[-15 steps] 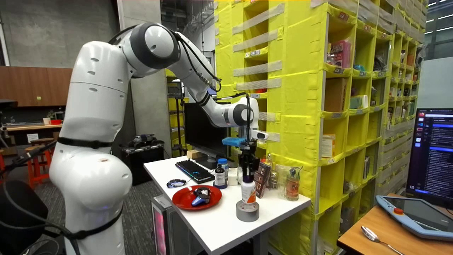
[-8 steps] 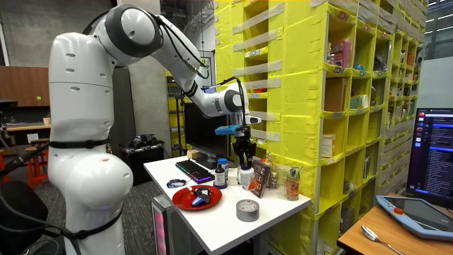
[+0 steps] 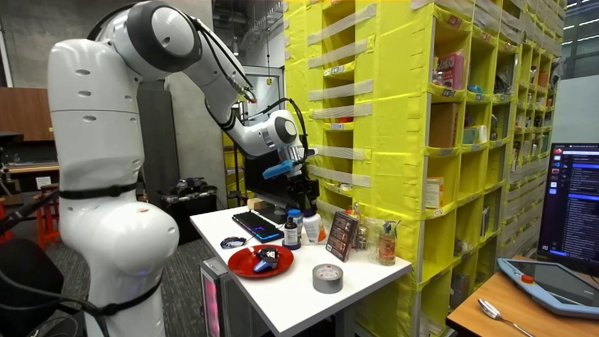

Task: Put the white container on the red plate.

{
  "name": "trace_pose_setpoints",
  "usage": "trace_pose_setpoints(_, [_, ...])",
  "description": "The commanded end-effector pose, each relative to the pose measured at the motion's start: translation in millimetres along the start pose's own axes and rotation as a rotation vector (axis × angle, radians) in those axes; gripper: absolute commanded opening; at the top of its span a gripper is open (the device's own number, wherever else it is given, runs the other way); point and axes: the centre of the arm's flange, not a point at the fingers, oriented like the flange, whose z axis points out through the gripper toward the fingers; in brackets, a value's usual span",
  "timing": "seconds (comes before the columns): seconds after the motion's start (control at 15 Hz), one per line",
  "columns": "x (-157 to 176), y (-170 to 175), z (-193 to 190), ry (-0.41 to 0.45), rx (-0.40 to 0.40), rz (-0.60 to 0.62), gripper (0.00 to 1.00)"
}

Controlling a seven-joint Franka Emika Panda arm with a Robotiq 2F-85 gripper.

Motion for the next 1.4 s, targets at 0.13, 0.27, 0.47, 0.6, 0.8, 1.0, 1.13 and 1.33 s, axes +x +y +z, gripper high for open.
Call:
trace_pose_setpoints(0.13, [-24.8,-42.5,-30.4,0.095,-0.086,-0.17,0.26])
trace_pose_setpoints(0.27, [-30.2,-50.5,-37.6,0.14,-0.133,-0.238,0.26])
trace_pose_setpoints(0.47, [-32.9,-60.4,-44.5,0.187,-0.193,-0.286,0.26])
trace_pose_setpoints(0.6, [-35.8,-72.5,-48.0,0.173,-0.171,-0.287,0.26])
trace_pose_setpoints(0.8, [-49.3,-108.1,-46.7,0.107,-0.058,-0.248,0.26])
trace_pose_setpoints(1.0, [-82.3,-159.5,-32.1,0.011,0.064,-0.217,0.26])
trace_pose_setpoints(1.13, [-107.5,-185.7,-20.9,-0.031,0.102,-0.195,0.26])
trace_pose_setpoints(1.33, [-135.4,-208.8,-3.1,-0.084,0.114,-0.162,0.26])
